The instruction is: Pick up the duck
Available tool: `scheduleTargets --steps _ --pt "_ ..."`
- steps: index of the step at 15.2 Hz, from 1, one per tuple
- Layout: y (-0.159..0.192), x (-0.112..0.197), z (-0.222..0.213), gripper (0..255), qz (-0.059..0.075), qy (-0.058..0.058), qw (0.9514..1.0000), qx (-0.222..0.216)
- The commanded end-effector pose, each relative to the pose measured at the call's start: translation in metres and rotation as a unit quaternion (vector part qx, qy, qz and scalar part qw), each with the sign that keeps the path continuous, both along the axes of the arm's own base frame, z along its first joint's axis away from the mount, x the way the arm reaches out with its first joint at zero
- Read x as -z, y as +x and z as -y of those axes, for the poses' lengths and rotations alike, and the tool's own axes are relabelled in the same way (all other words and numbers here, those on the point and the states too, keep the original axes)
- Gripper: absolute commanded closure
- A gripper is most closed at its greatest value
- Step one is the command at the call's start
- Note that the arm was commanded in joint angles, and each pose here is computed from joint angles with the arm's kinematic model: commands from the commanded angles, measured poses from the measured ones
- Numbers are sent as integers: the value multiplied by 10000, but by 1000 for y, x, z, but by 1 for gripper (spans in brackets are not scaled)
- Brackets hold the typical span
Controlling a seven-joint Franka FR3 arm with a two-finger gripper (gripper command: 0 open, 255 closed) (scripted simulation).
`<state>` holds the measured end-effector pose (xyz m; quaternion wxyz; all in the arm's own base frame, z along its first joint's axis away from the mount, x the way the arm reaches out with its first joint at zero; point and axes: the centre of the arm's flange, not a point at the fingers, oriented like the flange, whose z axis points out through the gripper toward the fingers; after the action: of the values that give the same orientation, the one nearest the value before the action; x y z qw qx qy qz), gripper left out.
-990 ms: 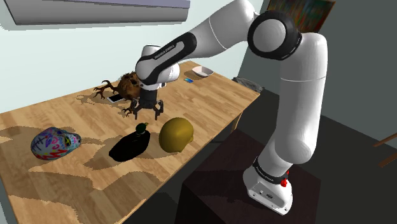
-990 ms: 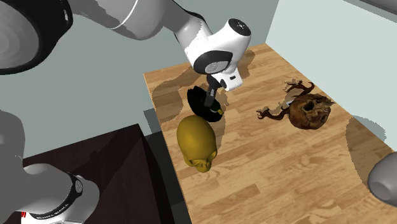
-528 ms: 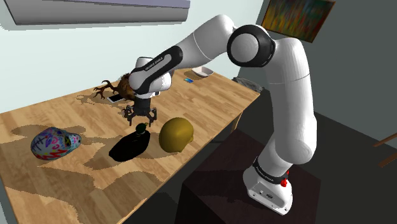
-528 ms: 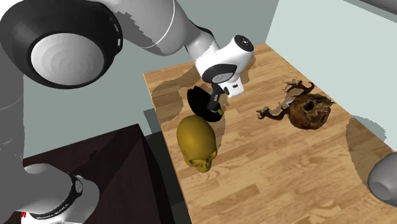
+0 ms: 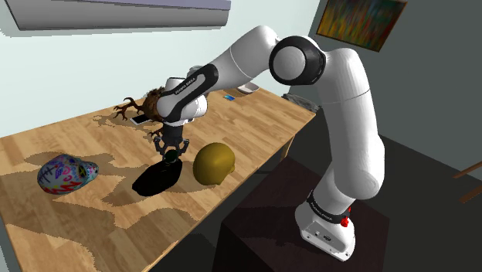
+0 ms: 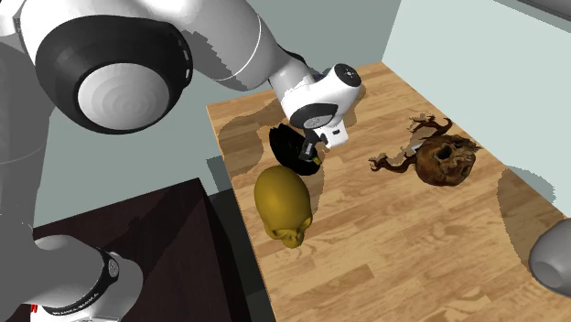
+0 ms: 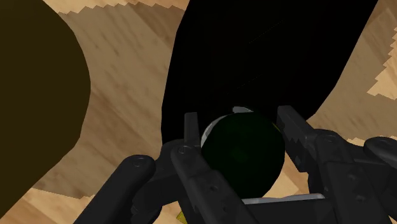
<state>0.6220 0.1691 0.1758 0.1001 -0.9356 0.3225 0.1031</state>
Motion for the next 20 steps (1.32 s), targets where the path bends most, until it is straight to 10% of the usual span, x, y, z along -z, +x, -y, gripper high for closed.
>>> scheduleTargets --steps 1,20 --pt "0 1 0 255 -3 0 10000 -2" --pt "0 -63 0 255 -3 0 10000 -2"
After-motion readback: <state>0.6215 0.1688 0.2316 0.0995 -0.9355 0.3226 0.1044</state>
